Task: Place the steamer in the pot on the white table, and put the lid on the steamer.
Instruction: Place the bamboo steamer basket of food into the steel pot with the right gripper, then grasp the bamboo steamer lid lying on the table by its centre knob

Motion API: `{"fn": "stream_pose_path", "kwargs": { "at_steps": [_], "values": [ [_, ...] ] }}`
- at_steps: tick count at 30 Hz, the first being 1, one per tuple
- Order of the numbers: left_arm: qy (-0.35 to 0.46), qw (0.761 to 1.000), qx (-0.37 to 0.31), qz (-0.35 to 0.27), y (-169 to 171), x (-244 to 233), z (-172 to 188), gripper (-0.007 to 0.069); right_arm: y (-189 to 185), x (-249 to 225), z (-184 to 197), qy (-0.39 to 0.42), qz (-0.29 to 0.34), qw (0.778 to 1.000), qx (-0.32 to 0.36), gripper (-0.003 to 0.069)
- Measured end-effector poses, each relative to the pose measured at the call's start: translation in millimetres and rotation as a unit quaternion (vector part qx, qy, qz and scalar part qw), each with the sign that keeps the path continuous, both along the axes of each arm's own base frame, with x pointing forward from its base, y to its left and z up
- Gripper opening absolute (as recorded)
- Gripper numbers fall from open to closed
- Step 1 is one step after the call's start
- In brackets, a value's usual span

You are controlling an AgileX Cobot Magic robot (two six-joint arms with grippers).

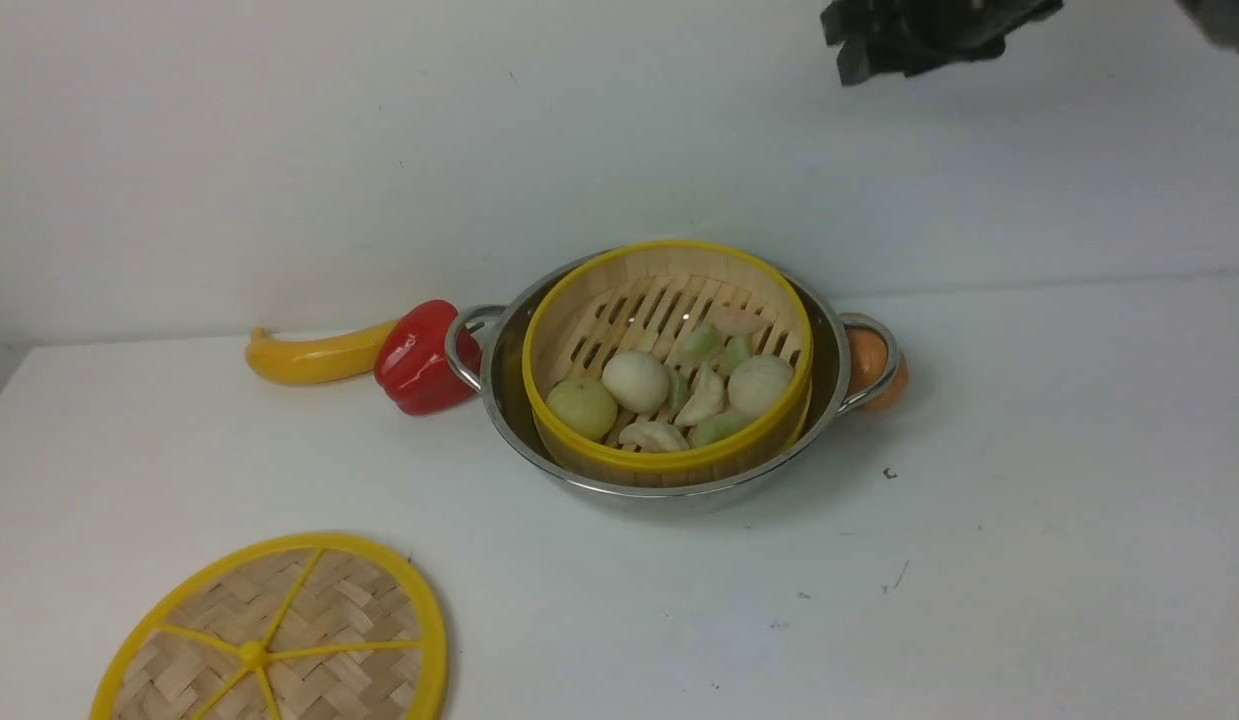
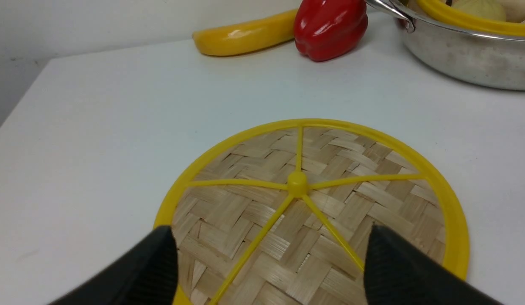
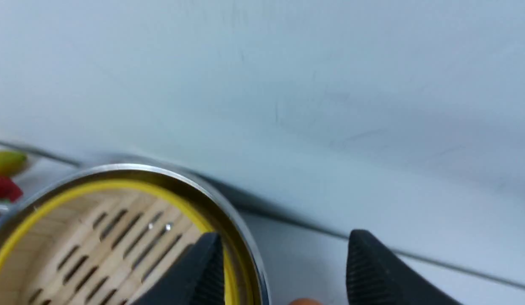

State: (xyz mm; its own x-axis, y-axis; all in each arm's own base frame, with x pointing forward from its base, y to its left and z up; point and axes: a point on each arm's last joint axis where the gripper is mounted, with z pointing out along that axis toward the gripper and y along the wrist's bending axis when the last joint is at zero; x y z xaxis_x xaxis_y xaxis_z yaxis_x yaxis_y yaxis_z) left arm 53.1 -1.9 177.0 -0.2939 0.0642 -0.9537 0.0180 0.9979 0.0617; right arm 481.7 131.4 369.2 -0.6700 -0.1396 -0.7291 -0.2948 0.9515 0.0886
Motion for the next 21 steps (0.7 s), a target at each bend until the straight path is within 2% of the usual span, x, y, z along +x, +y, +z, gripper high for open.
{"fn": "stream_pose_path", "kwargs": {
  "at_steps": [2, 3, 6, 7, 8, 9, 10, 11, 17, 21],
  "values": [
    [0.0, 1.0, 0.0, 0.0, 0, 0, 0, 0.0545, -5, -14, 28, -0.029, -0.002, 1.0, 0.002, 0.0321],
    [0.0, 1.0, 0.0, 0.0, 0, 0, 0, 0.0545, -9, -27, 51, -0.053, -0.004, 0.999, 0.004, 0.0258],
    [0.0, 1.0, 0.0, 0.0, 0, 0, 0, 0.0545, -16, -57, 94, -0.099, -0.005, 0.995, 0.015, 0.0141],
    [0.0, 1.0, 0.0, 0.0, 0, 0, 0, 0.0545, -16, -57, 95, -0.1, -0.005, 0.995, 0.015, 0.0131],
    [0.0, 1.0, 0.0, 0.0, 0, 0, 0, 0.0545, -20, -80, 124, -0.131, 0.0, 0.991, 0.033, 0.0055],
    [0.0, 1.0, 0.0, 0.0, 0, 0, 0, 0.0545, -21, -92, 136, -0.143, 0.006, 0.989, 0.046, 0.0029],
    [0.0, 1.0, 0.0, 0.0, 0, 0, 0, 0.0545, -22, -97, 142, -0.148, 0.009, 0.987, 0.054, 0.0016],
    [0.0, 1.0, 0.0, 0.0, 0, 0, 0, 0.0545, -22, -120, 164, -0.166, 0.026, 0.982, 0.088, -0.0003],
    [0.0, 1.0, 0.0, 0.0, 0, 0, 0, 0.0545, -19, -192, 210, -0.18, 0.105, 0.957, 0.202, -0.0005],
    [0.0, 1.0, 0.0, 0.0, 0, 0, 0, 0.0545, -23, -231, 225, -0.193, 0.135, 0.947, 0.218, -0.0004]
  ]
}}
